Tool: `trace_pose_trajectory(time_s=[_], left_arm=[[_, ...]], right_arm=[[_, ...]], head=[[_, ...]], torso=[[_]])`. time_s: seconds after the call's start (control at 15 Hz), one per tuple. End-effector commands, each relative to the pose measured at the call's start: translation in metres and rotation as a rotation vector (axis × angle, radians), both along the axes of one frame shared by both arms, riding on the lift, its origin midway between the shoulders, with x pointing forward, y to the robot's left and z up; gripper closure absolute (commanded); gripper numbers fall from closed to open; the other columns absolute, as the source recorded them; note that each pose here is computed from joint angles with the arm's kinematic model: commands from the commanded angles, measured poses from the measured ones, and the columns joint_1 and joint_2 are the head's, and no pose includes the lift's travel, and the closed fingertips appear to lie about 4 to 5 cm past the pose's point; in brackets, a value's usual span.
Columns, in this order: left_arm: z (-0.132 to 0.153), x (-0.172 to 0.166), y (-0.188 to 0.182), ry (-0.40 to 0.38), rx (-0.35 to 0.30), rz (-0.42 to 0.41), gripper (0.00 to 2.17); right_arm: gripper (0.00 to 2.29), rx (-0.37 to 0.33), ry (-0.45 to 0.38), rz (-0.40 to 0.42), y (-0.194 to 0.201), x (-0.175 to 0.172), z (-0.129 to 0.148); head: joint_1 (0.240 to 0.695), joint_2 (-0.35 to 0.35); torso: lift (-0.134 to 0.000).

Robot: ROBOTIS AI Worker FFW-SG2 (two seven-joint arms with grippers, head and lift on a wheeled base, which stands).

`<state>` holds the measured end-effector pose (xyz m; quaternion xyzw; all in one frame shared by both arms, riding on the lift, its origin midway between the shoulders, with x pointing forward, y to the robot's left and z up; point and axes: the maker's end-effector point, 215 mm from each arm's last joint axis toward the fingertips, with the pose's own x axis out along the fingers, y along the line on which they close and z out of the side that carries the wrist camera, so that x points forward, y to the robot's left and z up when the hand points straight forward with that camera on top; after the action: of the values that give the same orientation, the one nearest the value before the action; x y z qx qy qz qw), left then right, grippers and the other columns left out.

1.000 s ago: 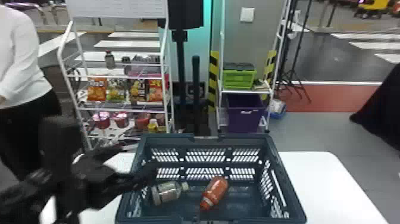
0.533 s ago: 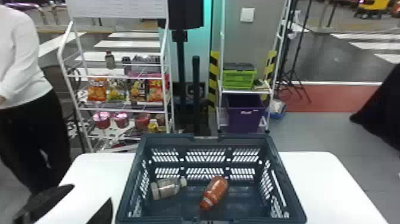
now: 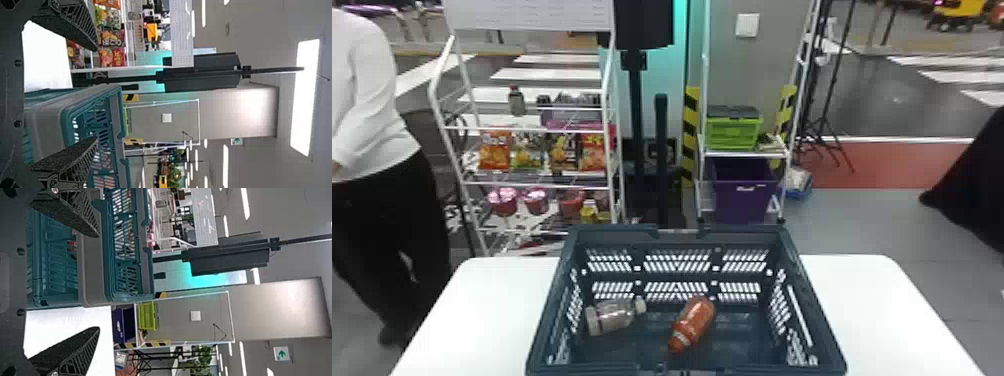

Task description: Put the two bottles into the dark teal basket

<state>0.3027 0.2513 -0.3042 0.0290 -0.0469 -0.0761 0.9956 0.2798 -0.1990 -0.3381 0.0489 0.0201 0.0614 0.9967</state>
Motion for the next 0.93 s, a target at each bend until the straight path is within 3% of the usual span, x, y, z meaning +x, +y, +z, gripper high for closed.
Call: trace_pose_trajectory(time_s=[0.0, 0.33, 0.87], left_arm=[[-0.025, -0.014, -0.019, 0.036, -0.002, 0.002, 0.08], [-0.053, -0.029, -0.046, 0.068, 0.004, 0.01, 0.08], [-0.051, -0.028, -0.045, 0.072, -0.017, 0.019, 0.08]], right_arm=[[0.03, -0.001, 0.012, 0.013, 0.002, 0.0, -0.004], [0.03, -0.003, 0.045, 0.042, 0.008, -0.009, -0.019], [0.03, -0.008, 0.046, 0.056, 0.01, -0.015, -0.018]], head=[[0.499, 0.0], [0.499, 0.0], [0.499, 0.0]], torso=[[0.0], [0.0], [0.0]])
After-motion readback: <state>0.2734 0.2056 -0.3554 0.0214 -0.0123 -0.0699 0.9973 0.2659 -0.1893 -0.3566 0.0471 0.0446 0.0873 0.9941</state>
